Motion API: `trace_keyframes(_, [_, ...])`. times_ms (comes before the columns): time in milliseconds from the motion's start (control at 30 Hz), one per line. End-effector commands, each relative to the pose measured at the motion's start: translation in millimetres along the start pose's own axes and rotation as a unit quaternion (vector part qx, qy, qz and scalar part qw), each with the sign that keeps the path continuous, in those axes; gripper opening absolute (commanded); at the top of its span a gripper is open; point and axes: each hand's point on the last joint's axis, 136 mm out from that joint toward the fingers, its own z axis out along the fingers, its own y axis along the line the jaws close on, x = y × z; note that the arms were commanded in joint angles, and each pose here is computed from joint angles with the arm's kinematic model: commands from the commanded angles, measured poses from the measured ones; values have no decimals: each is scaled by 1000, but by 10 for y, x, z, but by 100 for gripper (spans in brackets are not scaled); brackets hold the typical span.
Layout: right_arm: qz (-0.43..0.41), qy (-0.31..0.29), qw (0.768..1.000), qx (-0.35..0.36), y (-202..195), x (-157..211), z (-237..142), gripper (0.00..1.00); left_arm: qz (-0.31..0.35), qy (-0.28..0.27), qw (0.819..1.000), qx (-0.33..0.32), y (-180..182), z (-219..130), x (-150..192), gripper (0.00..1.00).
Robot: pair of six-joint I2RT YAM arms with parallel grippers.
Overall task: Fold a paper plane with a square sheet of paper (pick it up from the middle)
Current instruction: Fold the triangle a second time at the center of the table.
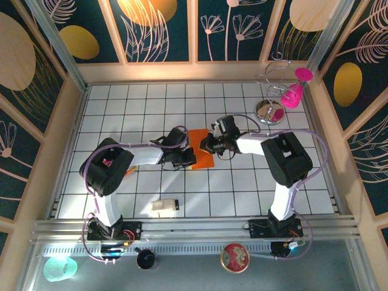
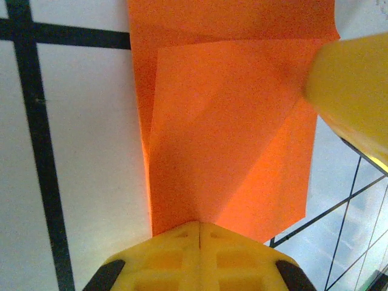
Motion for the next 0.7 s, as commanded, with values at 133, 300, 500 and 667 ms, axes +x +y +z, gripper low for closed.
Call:
trace_keyframes(133, [8,16,1000,24,-15,236,79,0,-27,41,997,-63,442,87,256,0])
trace_keyframes(300, [19,31,999,29,-111,339,138,0,-28,40,997,-63,447,75,256,0])
trace_keyframes(500, [23,40,998,44,-232,397,171,0,-31,41,997,-63,449,82,263,0])
trace_keyframes(667, [34,32,997,67,-407,308,180,0,-34,42,996,-67,480,79,279,0])
